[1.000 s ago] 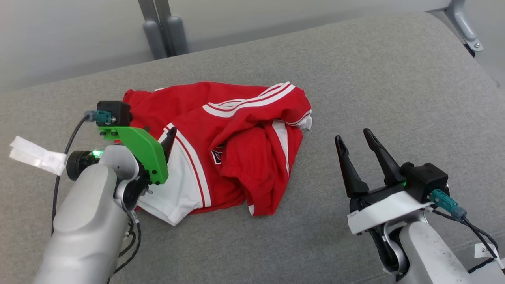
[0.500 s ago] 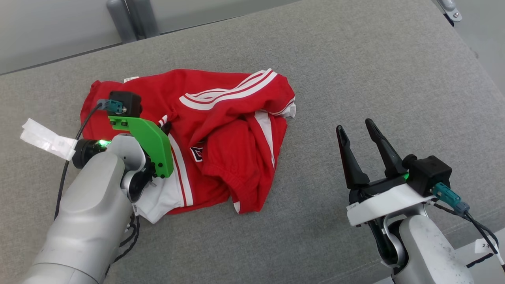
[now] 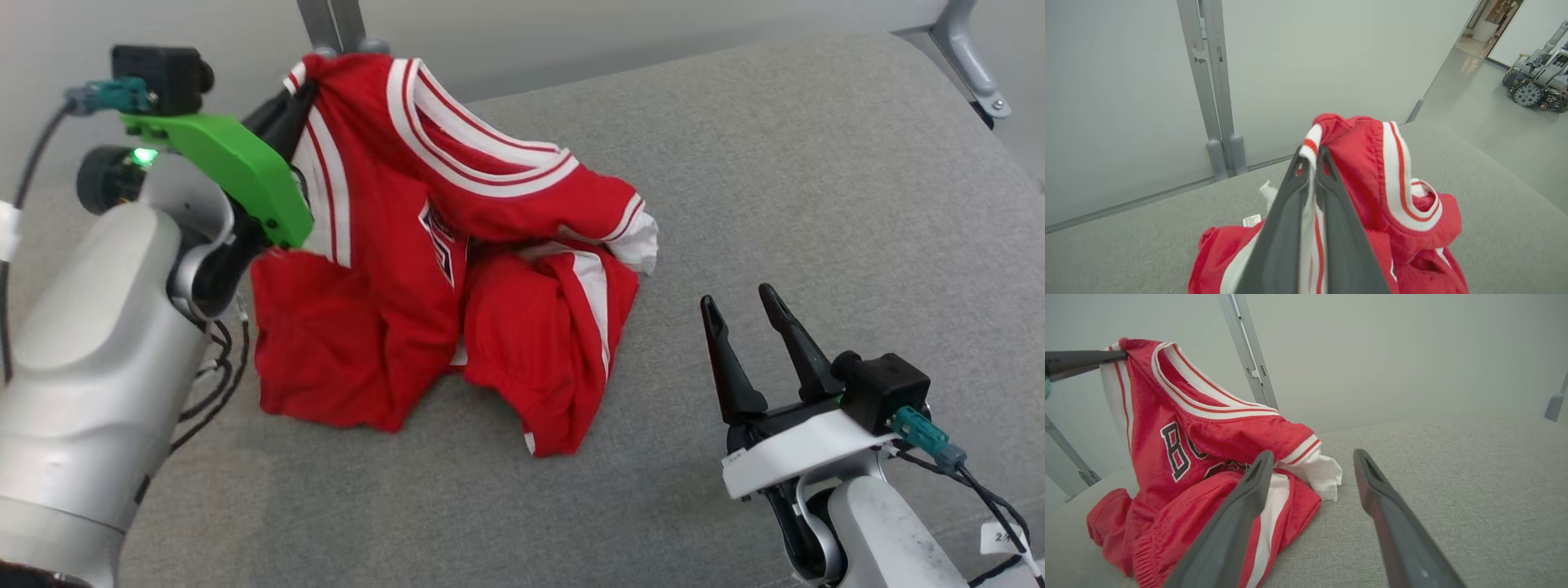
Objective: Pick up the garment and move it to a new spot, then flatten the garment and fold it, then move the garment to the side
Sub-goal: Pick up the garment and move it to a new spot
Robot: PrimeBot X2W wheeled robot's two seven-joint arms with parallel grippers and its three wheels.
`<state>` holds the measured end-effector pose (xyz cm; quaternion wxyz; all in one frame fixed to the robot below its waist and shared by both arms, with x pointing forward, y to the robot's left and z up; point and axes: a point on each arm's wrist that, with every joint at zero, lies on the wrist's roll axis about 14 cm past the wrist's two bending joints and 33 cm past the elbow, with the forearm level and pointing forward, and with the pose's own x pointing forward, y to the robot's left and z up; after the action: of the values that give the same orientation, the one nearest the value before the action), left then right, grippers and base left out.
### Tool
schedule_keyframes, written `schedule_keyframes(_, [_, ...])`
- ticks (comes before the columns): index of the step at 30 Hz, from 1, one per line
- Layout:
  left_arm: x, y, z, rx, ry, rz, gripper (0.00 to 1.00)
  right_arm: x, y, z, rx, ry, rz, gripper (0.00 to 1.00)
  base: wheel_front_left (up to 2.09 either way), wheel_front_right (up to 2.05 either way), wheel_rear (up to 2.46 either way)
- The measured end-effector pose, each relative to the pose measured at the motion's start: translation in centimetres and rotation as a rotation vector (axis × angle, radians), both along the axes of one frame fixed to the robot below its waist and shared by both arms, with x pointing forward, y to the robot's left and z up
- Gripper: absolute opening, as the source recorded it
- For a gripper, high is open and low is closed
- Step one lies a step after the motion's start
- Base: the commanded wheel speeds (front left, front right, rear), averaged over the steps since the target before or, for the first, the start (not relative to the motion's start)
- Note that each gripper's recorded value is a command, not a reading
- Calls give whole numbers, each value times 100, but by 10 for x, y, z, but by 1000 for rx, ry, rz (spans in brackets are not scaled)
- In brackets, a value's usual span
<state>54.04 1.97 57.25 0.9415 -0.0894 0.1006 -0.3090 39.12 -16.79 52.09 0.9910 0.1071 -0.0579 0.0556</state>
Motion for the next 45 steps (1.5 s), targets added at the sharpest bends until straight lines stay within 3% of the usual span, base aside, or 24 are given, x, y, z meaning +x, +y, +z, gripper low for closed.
schedule_keyframes(6, [2,65,85,-33,-185,122,0,-1,22,0,17,-2,62,100,0,0,0])
schedule_keyframes(13, [-15,163,141,-22,-303,343,0,5,54,7,29,-25,150,100,0,0,0])
schedule_keyframes(20, [-44,246,175,-29,-378,539,0,12,85,9,36,-31,237,100,0,0,0])
schedule_keyframes(28, [-69,320,171,7,-386,731,0,19,106,2,34,-13,299,100,0,0,0])
schedule_keyframes(30, [-69,330,154,23,-345,759,0,22,108,-2,31,-3,308,100,0,0,0])
schedule_keyframes(37, [-69,359,17,26,-10,865,0,36,120,-9,36,6,345,100,0,0,0])
schedule_keyframes(45, [-87,332,-113,-45,301,868,0,44,103,-17,23,23,303,100,0,0,0])
